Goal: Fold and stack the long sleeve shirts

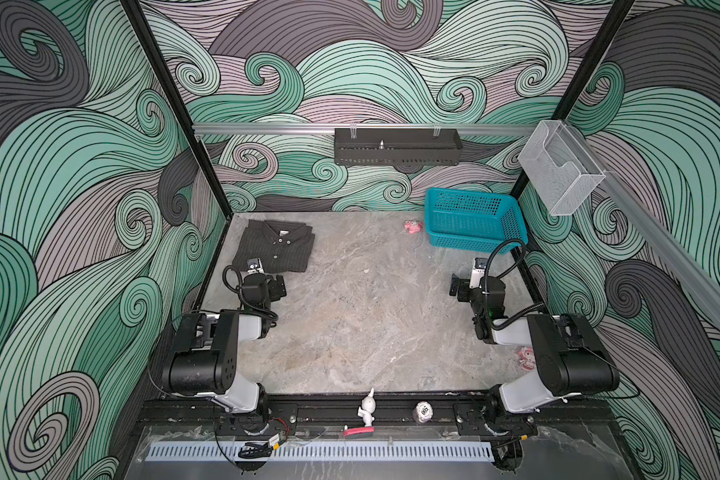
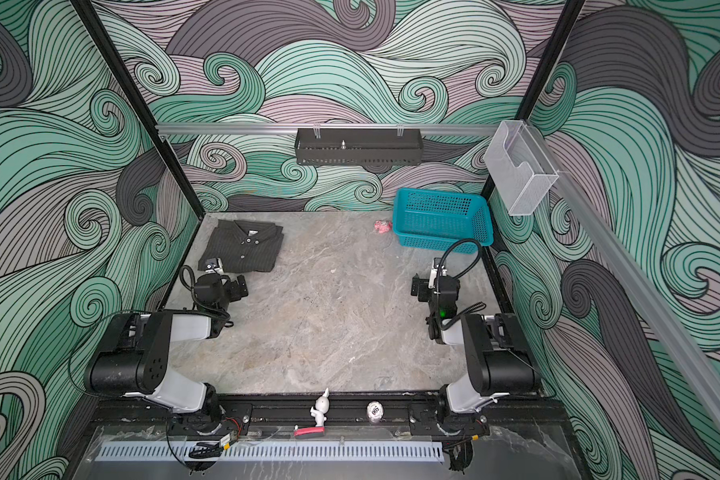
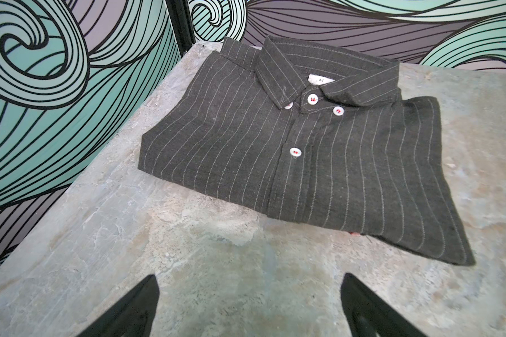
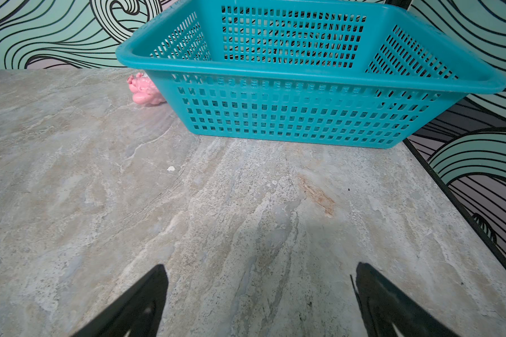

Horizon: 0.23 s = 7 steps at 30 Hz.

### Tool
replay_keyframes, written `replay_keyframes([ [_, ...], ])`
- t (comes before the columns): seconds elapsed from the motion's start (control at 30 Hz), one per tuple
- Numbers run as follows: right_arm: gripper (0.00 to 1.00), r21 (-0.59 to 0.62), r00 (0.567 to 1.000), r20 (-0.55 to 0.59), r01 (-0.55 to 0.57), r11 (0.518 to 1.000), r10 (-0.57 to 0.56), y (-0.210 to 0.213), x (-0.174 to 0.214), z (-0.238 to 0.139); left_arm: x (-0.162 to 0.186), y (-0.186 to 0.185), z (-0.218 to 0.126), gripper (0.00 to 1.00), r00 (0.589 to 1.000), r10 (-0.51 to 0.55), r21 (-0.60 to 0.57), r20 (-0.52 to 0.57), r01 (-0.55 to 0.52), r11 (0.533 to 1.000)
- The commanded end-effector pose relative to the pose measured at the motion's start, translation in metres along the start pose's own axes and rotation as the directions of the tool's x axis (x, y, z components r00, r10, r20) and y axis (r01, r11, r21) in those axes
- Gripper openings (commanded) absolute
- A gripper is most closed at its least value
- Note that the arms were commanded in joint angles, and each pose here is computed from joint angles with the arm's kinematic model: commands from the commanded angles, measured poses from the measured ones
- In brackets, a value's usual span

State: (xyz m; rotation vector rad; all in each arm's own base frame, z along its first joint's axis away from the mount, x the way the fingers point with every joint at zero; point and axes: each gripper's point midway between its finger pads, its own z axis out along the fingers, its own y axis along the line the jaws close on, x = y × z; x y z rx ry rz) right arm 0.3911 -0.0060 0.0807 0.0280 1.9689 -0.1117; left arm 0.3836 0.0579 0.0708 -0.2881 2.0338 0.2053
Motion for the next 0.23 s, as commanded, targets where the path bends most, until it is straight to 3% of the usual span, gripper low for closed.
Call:
replay_keyframes([
  [0.0, 1.00, 0.002, 1.000, 0.028, -0.001, 1.000, 0.001, 0.0009, -0.0125, 0.0023, -0.0168, -0.0035, -0.0010, 0.99, 0.999, -0.008, 0.012, 0.038, 0.008, 1.000],
  [0.2, 1.00, 0.001, 1.000, 0.028, -0.001, 1.000, 0.001, 0.0009, -0.0121, 0.0019, -0.0163, -0.0034, -0.0008, 0.99, 0.999, -0.009, 0.012, 0.036, 0.008, 1.000],
])
